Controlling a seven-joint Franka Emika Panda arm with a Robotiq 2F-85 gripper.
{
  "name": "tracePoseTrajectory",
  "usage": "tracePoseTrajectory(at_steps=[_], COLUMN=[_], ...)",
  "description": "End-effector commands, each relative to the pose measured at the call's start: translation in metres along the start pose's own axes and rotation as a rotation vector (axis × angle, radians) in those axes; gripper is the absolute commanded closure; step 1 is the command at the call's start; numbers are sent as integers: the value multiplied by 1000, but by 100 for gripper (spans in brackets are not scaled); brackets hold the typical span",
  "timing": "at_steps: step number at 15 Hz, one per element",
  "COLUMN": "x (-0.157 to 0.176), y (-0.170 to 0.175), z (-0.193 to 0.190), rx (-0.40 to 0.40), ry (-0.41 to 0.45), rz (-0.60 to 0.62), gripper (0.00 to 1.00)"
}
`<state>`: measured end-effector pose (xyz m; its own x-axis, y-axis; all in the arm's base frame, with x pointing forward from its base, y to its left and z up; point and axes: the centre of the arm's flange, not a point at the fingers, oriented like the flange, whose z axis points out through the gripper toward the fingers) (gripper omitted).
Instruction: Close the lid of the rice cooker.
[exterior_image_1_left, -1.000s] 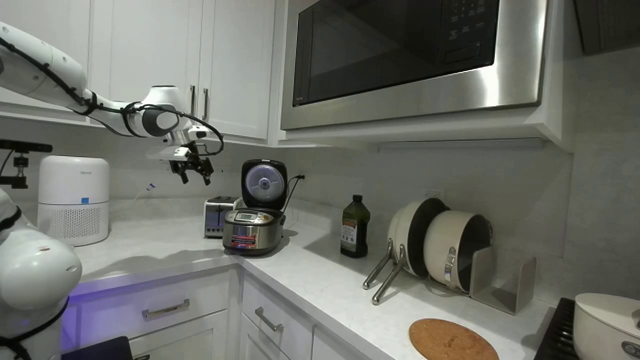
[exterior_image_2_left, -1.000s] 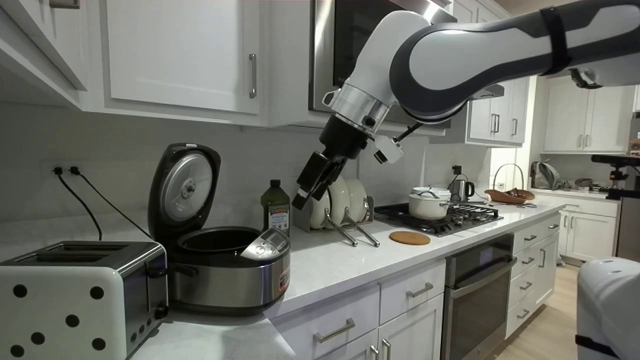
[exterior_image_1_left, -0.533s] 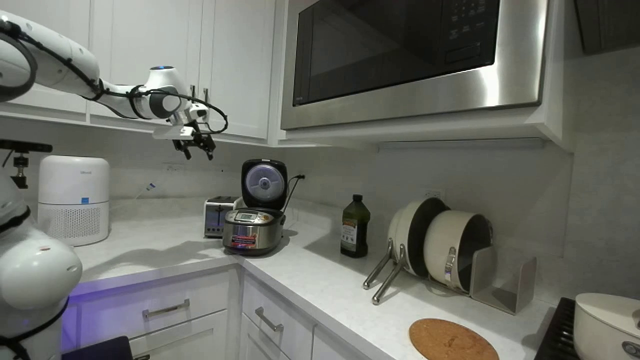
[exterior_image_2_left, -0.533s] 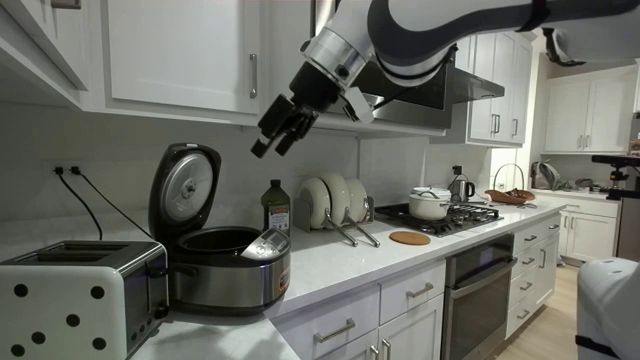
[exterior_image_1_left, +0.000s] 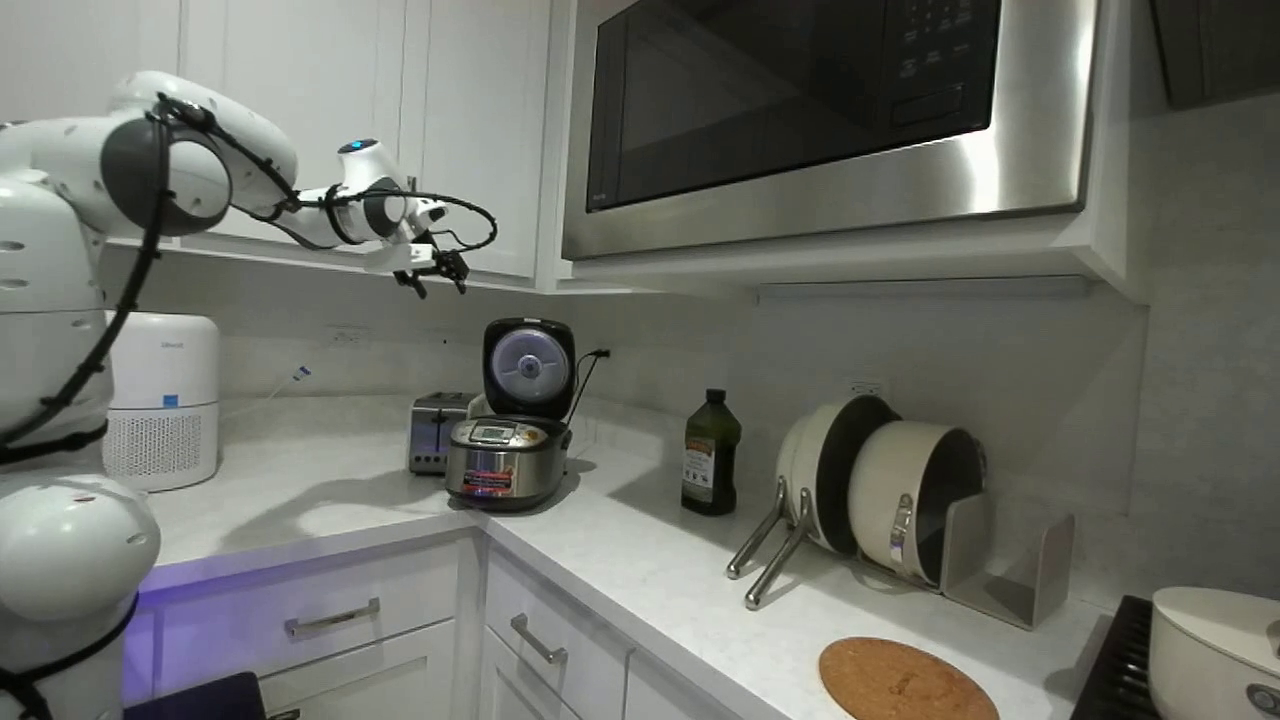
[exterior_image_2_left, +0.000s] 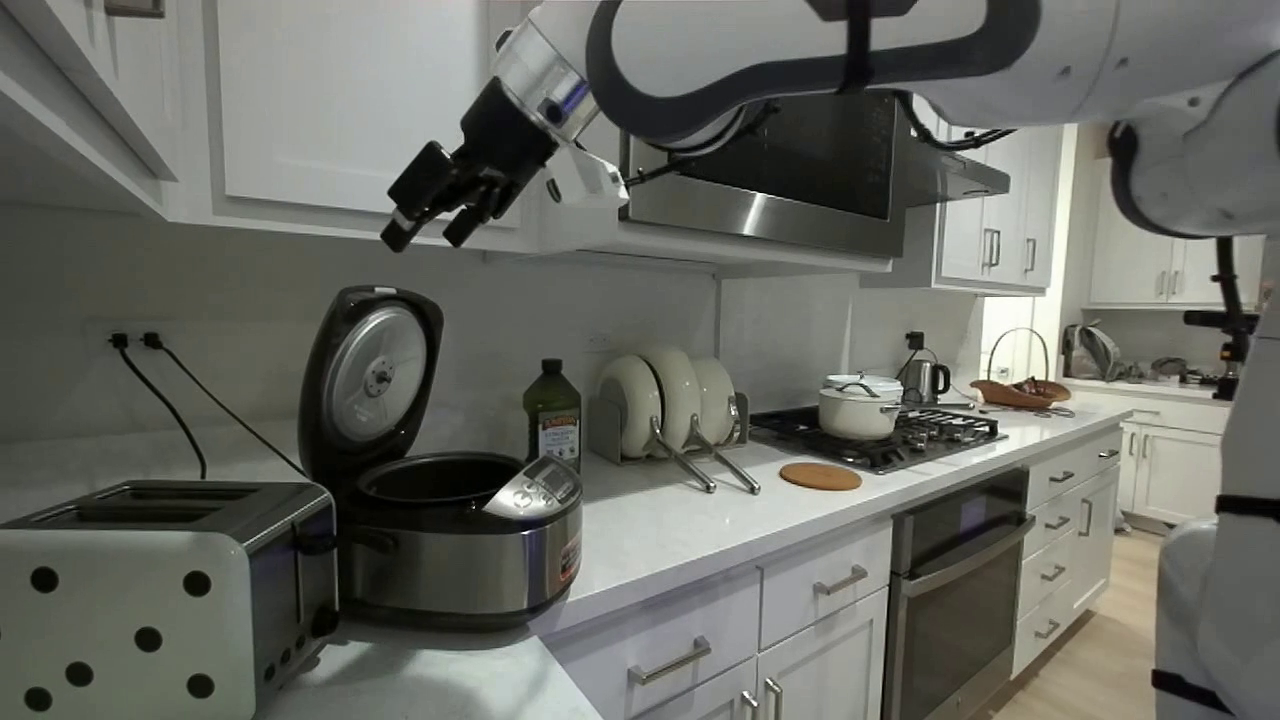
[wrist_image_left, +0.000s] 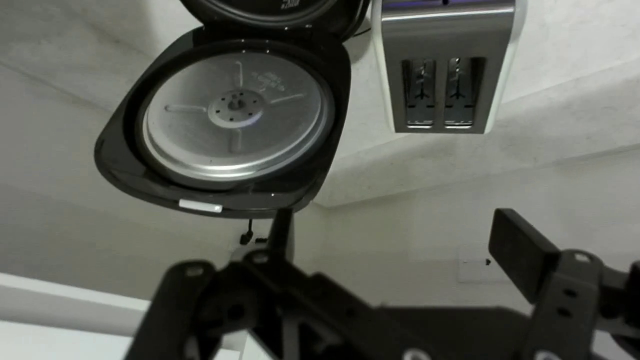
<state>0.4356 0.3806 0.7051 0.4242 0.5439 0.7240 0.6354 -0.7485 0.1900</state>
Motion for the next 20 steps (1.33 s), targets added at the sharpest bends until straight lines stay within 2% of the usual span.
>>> tracePoseTrajectory(at_steps=[1,5,8,9,20], x=[67,93,108,63,64], y=[6,17,24,21,21], z=[55,98,111,102,109], rx=[-58,-134,-159,-139,-136], ry=[40,64,81,70,68], rz=[15,31,71,37,39], gripper=[0,0,0,0,0])
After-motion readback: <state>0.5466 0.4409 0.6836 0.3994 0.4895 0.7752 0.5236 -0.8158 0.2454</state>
